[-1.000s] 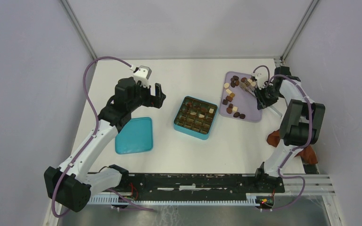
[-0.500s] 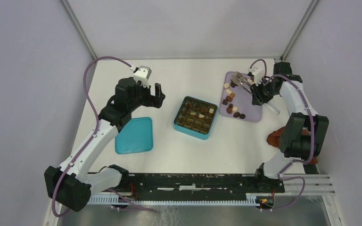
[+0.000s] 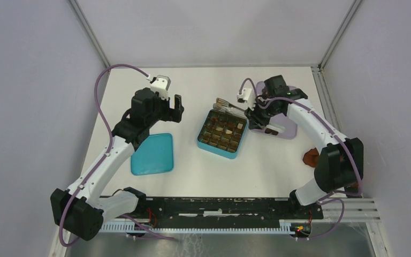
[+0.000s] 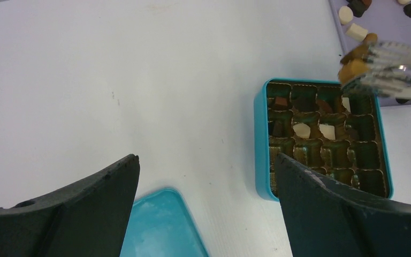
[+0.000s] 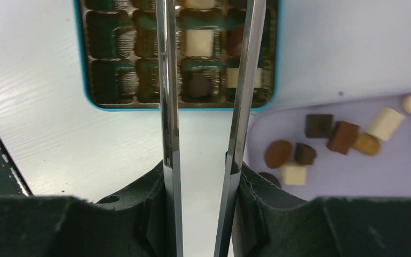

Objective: Pack the chocolate
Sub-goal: Place the fake chocolate in the packing box.

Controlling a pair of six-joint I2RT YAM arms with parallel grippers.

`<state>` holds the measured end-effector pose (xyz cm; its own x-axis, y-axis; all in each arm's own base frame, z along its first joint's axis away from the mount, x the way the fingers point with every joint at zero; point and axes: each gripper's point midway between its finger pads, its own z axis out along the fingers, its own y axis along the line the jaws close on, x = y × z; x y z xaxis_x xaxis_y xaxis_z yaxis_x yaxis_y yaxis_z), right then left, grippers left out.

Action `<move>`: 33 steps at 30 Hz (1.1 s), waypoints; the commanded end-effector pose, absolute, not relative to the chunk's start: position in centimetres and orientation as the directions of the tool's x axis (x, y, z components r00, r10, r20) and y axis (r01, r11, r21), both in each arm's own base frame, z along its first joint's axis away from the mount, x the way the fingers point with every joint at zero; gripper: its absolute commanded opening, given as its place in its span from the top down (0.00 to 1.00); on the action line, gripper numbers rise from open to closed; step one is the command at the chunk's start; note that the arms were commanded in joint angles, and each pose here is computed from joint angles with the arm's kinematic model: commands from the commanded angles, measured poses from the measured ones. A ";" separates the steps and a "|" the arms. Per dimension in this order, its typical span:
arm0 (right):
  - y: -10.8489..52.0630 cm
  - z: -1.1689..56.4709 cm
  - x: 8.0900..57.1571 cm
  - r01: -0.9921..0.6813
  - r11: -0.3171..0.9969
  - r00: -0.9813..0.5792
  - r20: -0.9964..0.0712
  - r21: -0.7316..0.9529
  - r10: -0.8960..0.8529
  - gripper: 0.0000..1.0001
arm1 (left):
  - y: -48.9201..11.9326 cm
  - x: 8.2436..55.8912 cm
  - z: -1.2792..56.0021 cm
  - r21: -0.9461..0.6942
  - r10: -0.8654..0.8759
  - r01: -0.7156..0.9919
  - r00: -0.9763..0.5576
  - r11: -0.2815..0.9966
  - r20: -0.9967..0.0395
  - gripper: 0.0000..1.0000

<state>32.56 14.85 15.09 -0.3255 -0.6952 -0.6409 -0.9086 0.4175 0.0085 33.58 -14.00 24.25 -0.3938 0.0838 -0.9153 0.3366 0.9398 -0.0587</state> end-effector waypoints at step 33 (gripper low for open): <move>20.3 8.4 29.2 -0.958 0.288 -0.256 -0.422 -0.012 -0.870 0.81 | -13.1 34.1 24.0 0.018 0.146 0.325 -0.374 0.946 -0.916 0.01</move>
<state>28.30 19.59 7.40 -0.2585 -0.8773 -0.4045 -0.9608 0.2770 0.0133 33.72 -13.08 23.55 -0.4074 0.1021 -0.9075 0.2983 0.9541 -0.0266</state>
